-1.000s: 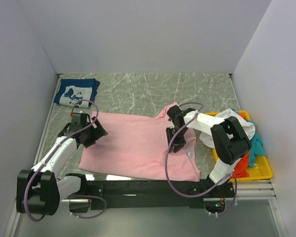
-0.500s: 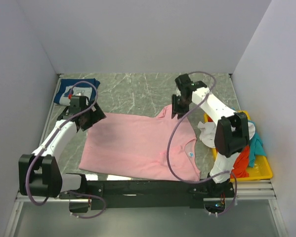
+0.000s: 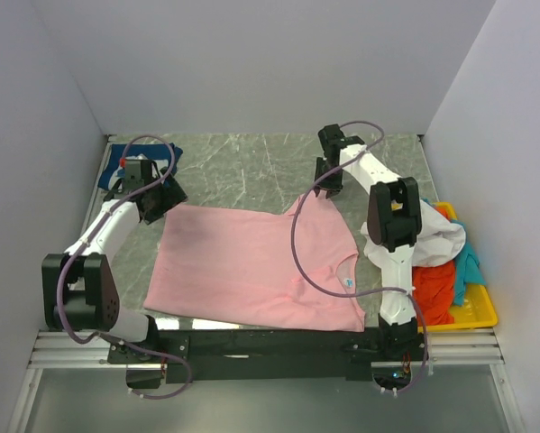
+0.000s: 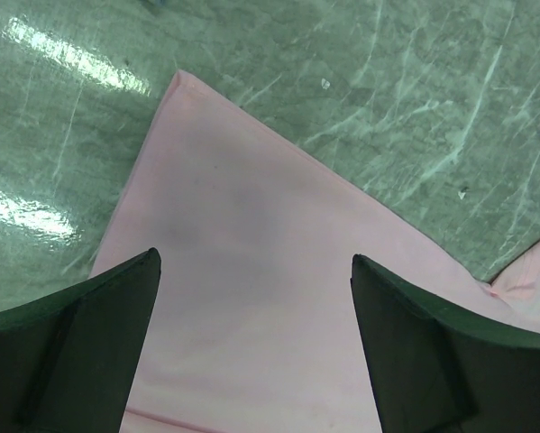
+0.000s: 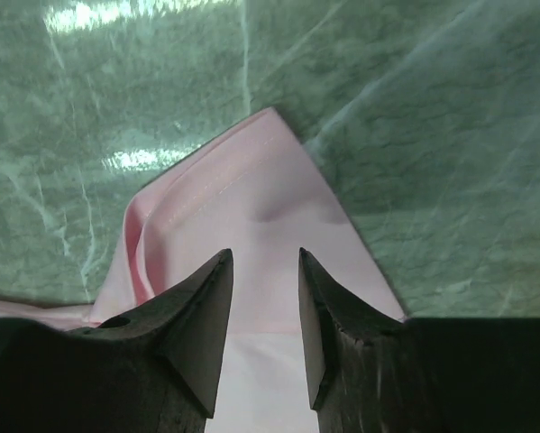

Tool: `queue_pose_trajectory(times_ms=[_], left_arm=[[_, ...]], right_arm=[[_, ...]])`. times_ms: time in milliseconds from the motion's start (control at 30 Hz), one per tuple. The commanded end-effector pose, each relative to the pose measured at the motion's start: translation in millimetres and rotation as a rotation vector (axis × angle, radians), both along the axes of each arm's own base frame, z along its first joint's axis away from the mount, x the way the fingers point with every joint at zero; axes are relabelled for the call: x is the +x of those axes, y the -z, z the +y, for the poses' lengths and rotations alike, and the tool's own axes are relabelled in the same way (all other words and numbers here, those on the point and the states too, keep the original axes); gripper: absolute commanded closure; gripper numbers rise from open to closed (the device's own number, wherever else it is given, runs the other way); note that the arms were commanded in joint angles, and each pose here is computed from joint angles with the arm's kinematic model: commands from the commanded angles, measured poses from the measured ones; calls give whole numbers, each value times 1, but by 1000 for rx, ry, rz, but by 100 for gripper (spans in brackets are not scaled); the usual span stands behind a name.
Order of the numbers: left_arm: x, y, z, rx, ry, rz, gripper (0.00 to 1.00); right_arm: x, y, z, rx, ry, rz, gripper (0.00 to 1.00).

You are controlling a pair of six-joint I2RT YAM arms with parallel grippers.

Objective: Fold and stack the t-shirts
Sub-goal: Fold the tshirt

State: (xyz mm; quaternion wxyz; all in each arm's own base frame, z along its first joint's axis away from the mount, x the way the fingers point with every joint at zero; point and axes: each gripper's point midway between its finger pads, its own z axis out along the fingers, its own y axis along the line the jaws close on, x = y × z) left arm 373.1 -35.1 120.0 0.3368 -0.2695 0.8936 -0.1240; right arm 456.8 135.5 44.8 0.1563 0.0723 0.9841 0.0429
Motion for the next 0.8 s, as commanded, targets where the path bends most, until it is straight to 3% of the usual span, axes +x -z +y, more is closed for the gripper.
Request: queue_pose_trajectory(times_ms=[0, 767], left_arm=[[15, -12, 1, 5, 16, -39, 8], [10, 1, 4, 18, 14, 24, 8]], right_arm=[[36, -23, -15, 4, 55, -129, 57], [58, 14, -5, 105, -39, -96, 58]])
